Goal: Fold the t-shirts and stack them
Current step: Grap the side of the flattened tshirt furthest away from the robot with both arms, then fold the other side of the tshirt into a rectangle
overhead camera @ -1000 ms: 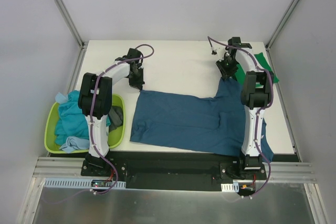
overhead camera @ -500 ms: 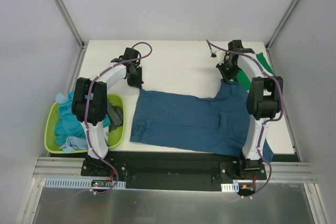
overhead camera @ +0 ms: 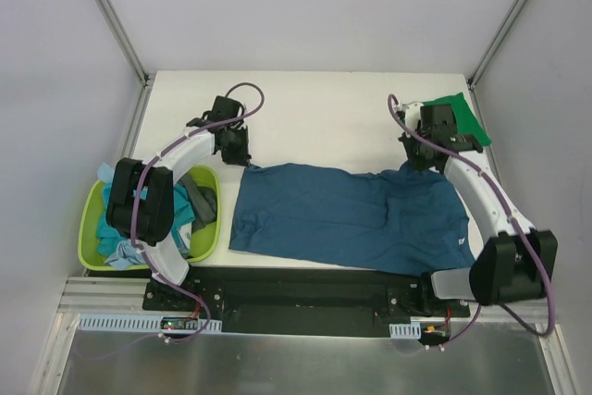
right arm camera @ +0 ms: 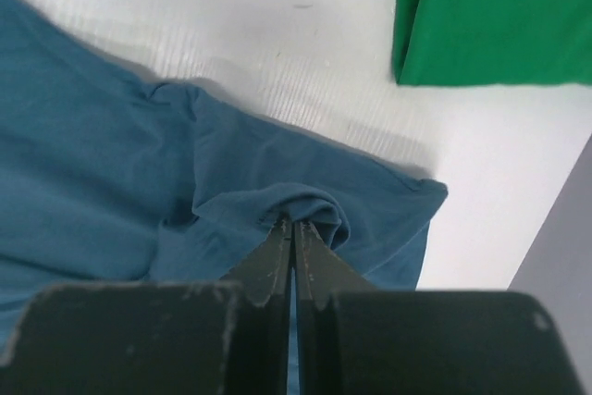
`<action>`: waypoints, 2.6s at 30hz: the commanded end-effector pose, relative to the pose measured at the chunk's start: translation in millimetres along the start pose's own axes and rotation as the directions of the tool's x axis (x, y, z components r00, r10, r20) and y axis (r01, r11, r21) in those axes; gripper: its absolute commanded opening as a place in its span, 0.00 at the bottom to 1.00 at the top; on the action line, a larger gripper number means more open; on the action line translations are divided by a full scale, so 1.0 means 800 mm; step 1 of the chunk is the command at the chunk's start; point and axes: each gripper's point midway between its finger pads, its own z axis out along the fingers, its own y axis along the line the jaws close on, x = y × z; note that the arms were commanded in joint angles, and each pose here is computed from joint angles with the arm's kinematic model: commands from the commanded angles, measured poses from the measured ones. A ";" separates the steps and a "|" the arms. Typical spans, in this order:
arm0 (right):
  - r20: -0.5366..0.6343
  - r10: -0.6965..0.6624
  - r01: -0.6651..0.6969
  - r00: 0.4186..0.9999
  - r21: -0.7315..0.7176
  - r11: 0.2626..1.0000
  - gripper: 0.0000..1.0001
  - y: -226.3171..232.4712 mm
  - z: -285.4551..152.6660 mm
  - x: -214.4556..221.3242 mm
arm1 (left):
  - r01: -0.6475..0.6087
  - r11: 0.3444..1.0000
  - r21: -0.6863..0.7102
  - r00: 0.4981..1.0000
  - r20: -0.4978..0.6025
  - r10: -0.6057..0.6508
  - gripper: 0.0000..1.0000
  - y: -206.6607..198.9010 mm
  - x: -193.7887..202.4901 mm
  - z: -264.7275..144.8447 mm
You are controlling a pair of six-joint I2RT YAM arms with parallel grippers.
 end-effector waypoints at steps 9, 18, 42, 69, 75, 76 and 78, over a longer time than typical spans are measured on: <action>0.079 0.197 -0.207 0.977 0.143 0.968 0.00 0.010 -0.105 0.056 | 0.000 0.999 0.044 0.988 0.152 -0.007 0.00 -0.016 -0.006 -0.054; 0.140 0.260 -0.267 0.956 0.038 0.963 0.01 0.040 -0.136 0.086 | 0.016 0.996 0.085 0.985 0.171 -0.031 0.08 -0.019 0.004 -0.051; 0.098 0.254 -0.255 0.962 -0.001 0.967 0.01 0.051 -0.112 0.085 | 0.099 0.992 -0.078 0.993 -0.053 -0.103 0.29 -0.011 -0.021 0.056; 0.112 0.315 -0.323 0.942 0.057 0.945 0.00 0.043 -0.173 0.111 | 0.087 0.985 -0.151 0.989 0.129 -0.068 0.00 -0.001 0.039 -0.055; 0.104 0.345 -0.347 0.933 0.008 0.938 0.03 0.054 -0.194 0.112 | 0.119 0.969 -0.215 0.987 0.129 -0.093 0.00 0.023 0.079 -0.056; 0.057 0.349 -0.351 0.935 0.026 0.936 0.03 0.054 -0.193 0.125 | 0.125 0.969 -0.214 0.988 0.120 -0.101 0.00 0.024 0.084 -0.054; 0.026 0.379 -0.380 0.925 0.075 0.922 0.04 0.048 -0.195 0.135 | 0.127 0.968 -0.216 0.989 0.100 -0.108 0.00 0.025 0.095 -0.049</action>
